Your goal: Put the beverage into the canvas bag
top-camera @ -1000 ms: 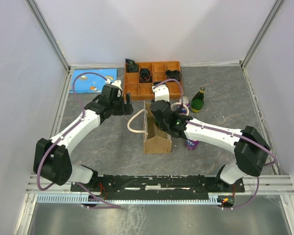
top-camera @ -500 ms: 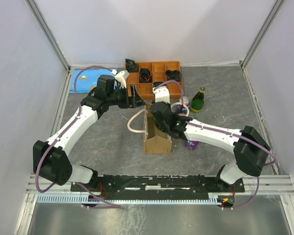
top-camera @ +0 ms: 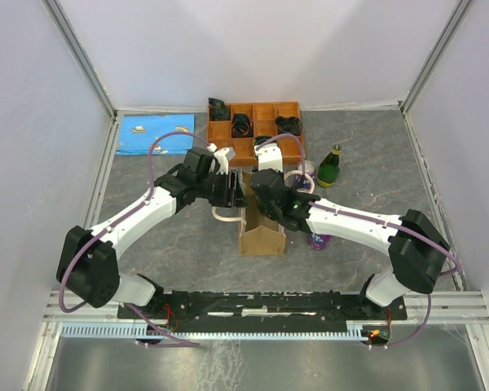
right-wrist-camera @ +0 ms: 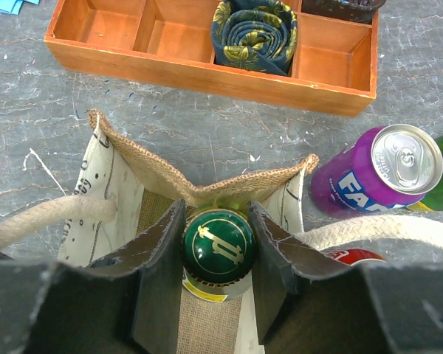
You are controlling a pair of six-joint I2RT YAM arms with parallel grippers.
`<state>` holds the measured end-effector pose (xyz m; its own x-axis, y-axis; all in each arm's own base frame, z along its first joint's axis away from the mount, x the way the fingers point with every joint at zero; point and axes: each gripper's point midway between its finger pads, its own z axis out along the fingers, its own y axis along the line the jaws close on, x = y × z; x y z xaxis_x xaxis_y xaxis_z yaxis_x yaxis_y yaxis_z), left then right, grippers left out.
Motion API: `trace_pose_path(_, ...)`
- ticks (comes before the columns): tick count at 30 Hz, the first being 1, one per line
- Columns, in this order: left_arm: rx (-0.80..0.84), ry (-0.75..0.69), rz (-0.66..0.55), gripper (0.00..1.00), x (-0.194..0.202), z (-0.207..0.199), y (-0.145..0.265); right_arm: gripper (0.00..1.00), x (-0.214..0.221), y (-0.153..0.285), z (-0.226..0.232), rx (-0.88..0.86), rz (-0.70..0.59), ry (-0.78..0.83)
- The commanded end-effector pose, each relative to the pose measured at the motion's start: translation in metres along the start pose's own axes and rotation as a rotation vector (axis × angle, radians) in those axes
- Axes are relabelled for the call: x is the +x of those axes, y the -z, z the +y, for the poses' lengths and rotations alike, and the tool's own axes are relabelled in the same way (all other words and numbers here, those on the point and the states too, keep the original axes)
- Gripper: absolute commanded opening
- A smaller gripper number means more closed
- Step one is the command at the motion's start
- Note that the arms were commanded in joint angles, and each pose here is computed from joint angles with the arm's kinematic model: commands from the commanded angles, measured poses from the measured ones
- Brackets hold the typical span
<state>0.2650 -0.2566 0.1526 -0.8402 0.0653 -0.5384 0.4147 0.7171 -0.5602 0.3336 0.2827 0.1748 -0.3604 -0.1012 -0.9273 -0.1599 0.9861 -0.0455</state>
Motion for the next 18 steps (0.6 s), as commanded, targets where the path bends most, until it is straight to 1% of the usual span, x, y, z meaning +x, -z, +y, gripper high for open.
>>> trace_pose_path(1, -0.044, -0.060, -0.015, 0.46, 0.001, 0.015, -0.007, 0.00, -0.057, 0.007, 0.000, 0.004, -0.152, -0.138)
trace_pose_path(5, -0.052, -0.079, 0.007, 0.17, 0.009, 0.020, -0.008, 0.00, -0.055, 0.005, -0.003, 0.011, -0.157, -0.141)
trace_pose_path(7, -0.055, -0.086, 0.021, 0.07, 0.012, 0.022, -0.008, 0.00, -0.054, 0.004, -0.004, 0.010, -0.166, -0.153)
trace_pose_path(8, -0.057, -0.090, 0.025, 0.06, 0.013, 0.022, -0.007, 0.00, -0.054, 0.004, -0.005, 0.008, -0.171, -0.162)
trace_pose_path(13, -0.057, -0.090, 0.036, 0.06, 0.016, 0.023, -0.007, 0.00, -0.054, 0.004, -0.003, -0.030, -0.221, -0.194)
trace_pose_path(18, -0.049, -0.088, 0.050, 0.06, 0.016, 0.021, -0.008, 0.00, -0.073, 0.009, -0.003, -0.048, -0.294, -0.174)
